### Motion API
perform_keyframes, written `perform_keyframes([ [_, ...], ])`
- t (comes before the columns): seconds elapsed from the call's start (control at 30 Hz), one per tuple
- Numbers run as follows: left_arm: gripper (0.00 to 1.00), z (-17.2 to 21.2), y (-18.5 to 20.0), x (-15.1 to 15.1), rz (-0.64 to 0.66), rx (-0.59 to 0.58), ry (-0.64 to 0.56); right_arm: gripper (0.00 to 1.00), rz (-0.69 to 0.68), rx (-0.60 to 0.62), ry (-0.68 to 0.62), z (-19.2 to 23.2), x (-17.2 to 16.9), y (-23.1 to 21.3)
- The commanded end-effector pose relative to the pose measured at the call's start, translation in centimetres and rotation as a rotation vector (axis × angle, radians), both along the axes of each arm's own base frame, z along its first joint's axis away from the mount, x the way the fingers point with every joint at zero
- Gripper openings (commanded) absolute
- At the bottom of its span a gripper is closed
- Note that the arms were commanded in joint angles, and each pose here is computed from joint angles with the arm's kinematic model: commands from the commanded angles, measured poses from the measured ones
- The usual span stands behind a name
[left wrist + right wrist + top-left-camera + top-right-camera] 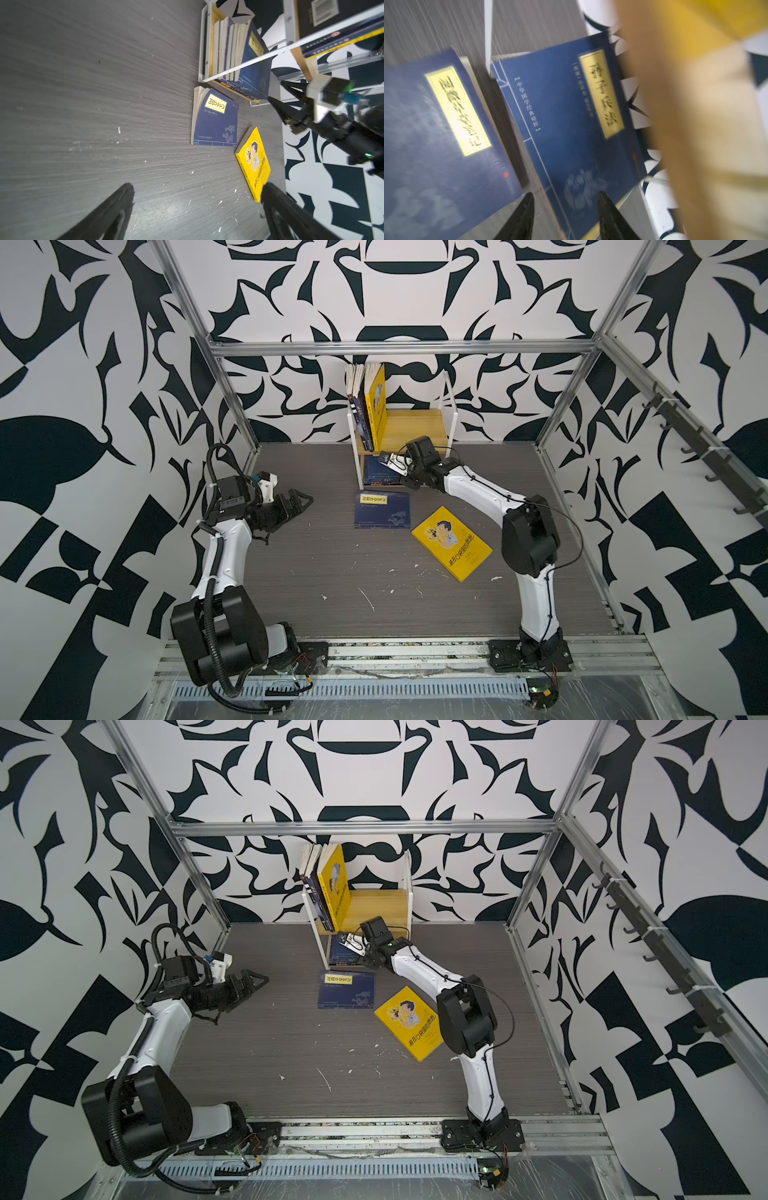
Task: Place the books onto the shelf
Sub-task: 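Open the right gripper and withdraw it from the shelf toward the yellow book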
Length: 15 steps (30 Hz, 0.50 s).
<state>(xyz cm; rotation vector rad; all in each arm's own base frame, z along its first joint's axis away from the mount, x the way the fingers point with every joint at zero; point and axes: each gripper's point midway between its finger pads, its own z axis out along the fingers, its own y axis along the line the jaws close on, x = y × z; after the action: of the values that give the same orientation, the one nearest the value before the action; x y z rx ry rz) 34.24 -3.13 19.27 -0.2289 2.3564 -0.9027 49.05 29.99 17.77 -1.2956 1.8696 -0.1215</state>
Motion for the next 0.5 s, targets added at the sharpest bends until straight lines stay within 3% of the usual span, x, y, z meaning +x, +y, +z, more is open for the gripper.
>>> perform_keyframes([
  [0.0,1.0,2.3,-1.1,1.2,-0.069,0.061,-0.093,0.54,-0.115,0.277,0.006,5.8,-1.8,0.0],
  [0.1,1.0,3.9,-3.0,2.7,-0.131,0.015,-0.171,0.58,-0.198,0.41,0.087,5.5,-3.5,-0.5],
  [0.27,0.99,4.3,-5.0,5.5,-0.103,-0.062,-0.216,0.61,-0.405,0.672,0.216,4.0,-5.8,-2.1],
  [0.47,0.99,1.5,-6.7,7.9,-0.049,-0.15,-0.12,0.55,-0.575,0.872,0.325,1.1,-7.9,-3.6],
])
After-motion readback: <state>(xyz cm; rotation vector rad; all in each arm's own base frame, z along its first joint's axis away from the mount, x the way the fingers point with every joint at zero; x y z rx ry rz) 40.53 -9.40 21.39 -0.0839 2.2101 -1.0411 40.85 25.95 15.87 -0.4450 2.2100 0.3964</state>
